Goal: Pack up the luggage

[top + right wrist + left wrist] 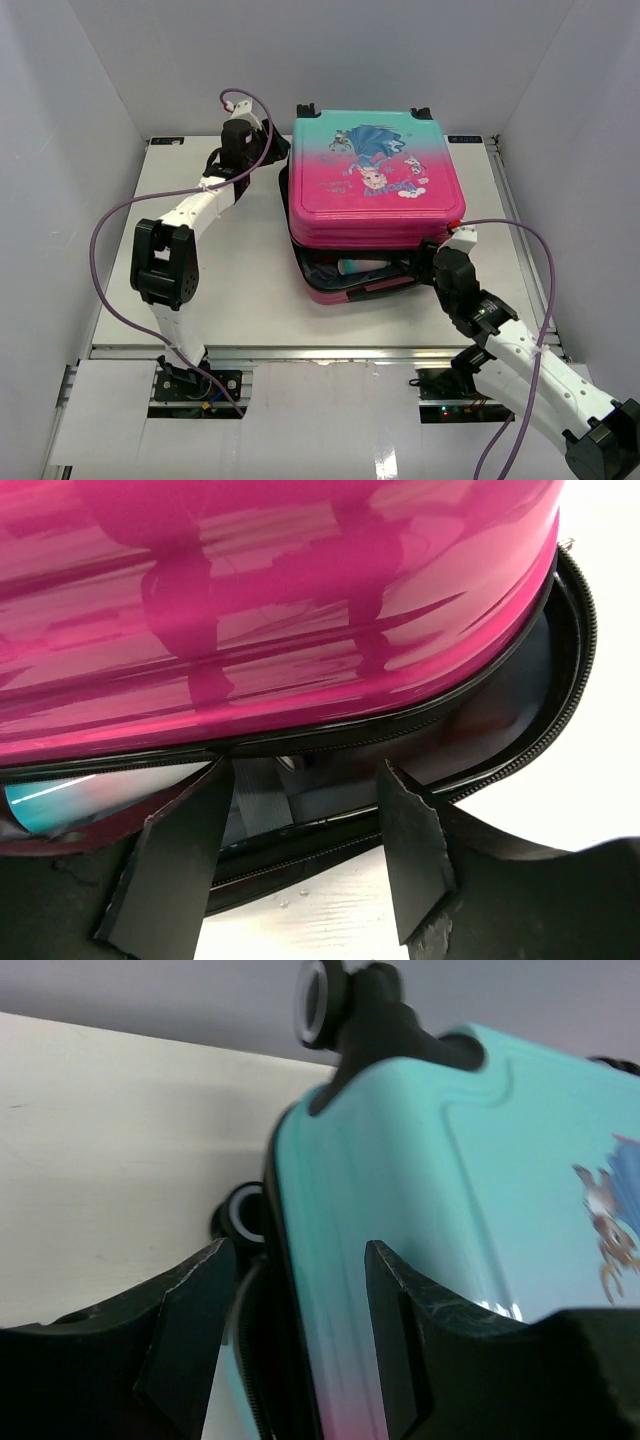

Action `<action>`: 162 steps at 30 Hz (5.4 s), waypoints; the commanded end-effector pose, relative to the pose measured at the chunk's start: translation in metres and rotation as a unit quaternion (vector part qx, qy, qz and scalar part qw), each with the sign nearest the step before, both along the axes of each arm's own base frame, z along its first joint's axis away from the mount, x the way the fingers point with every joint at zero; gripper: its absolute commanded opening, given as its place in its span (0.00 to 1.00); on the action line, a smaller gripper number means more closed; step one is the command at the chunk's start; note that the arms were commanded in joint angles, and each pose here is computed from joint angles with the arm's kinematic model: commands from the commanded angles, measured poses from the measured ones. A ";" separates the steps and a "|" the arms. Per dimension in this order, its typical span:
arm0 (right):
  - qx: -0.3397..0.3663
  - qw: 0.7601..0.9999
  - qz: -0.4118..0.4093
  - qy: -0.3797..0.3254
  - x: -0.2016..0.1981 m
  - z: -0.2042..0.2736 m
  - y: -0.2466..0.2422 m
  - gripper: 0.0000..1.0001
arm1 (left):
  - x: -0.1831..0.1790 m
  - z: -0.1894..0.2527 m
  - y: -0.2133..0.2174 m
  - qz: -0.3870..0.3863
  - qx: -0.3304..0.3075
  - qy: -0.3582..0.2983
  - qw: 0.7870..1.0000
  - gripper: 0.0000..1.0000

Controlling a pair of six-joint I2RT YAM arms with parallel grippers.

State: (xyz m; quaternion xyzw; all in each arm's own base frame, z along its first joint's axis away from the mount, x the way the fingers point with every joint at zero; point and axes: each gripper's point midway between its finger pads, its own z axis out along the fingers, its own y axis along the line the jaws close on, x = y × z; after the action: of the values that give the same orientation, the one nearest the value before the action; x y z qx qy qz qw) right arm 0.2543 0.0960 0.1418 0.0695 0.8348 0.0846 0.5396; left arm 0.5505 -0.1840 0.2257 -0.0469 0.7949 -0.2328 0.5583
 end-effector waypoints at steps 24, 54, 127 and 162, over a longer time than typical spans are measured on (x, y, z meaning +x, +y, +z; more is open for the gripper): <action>0.076 0.992 -0.067 -0.080 -0.014 0.066 -0.027 0.82 | -0.223 0.031 -0.107 -0.208 -0.111 -0.107 0.966 0.59; 0.025 0.948 -0.304 -0.090 -0.024 0.030 -0.112 0.84 | 0.028 0.010 0.009 0.059 0.008 -0.068 0.996 0.00; -0.047 0.955 -0.286 -0.065 -0.029 0.085 -0.121 0.84 | -0.208 -0.112 -0.055 0.013 -0.015 0.108 0.994 0.00; 0.025 0.990 -0.121 -0.062 -0.002 0.091 -0.051 0.85 | -0.229 -0.052 0.041 0.051 -0.025 0.039 0.998 0.50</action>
State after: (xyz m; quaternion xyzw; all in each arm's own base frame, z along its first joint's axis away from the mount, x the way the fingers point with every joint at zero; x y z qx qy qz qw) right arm 0.2556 0.0512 0.2122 0.1420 0.7979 0.0364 0.5846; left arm 0.3411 -0.1021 0.1918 -0.1597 0.7911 -0.2196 0.5480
